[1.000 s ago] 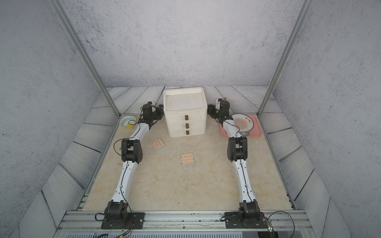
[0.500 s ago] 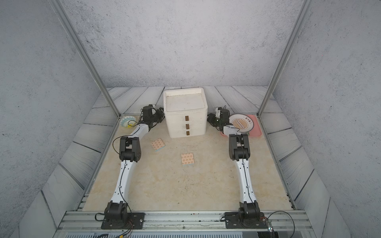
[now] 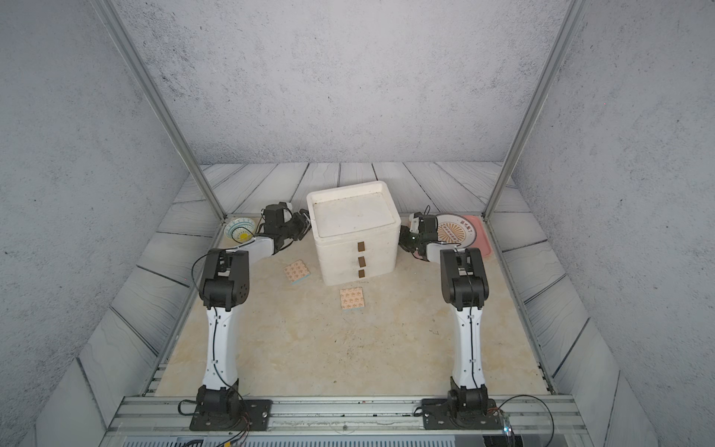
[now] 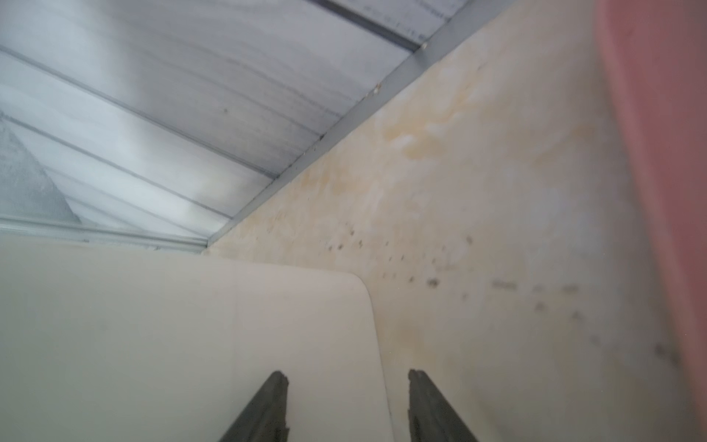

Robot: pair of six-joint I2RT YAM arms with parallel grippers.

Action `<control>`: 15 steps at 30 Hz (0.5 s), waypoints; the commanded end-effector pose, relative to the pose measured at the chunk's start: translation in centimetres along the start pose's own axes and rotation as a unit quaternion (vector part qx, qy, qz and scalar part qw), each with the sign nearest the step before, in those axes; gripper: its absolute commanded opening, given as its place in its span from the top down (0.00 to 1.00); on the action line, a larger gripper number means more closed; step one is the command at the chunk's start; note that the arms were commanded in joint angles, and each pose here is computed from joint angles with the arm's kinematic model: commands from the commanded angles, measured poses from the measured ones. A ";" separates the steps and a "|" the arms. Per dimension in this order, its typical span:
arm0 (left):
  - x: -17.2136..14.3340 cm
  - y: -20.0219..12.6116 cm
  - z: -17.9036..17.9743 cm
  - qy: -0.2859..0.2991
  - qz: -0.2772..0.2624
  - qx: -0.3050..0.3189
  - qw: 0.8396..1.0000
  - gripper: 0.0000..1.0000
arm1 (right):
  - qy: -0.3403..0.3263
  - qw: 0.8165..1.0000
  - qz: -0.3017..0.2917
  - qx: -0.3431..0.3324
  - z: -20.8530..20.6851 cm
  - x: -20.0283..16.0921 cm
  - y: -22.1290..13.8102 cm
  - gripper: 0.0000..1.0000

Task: Please put the sticky notes in the drawer by color
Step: Move the storage box to the center of the board.

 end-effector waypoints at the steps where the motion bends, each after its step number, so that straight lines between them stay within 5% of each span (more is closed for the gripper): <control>1: -11.3 0.6 -8.8 0.081 0.125 -0.103 0.983 0.23 | -0.092 0.979 0.138 0.123 11.8 -10.2 -0.3 0.46; 6: -11.1 -2.7 -8.9 0.124 0.120 -0.069 0.983 0.19 | -0.091 0.984 0.136 0.067 9.8 -10.8 -2.2 0.46; 15: 2.3 -9.7 -14.4 0.169 0.006 -0.054 0.984 0.17 | -0.080 0.994 0.067 -0.013 8.3 -6.2 -9.5 0.43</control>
Point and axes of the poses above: each gripper's point midway between its finger pads, its own y axis out along the fingers, its own z axis along the line the jaws close on, x = y × z, the point moved 1 cm from there along -y, back along the fingers, and after that the axes turned 2 degrees about y, right-handed, at the moved point
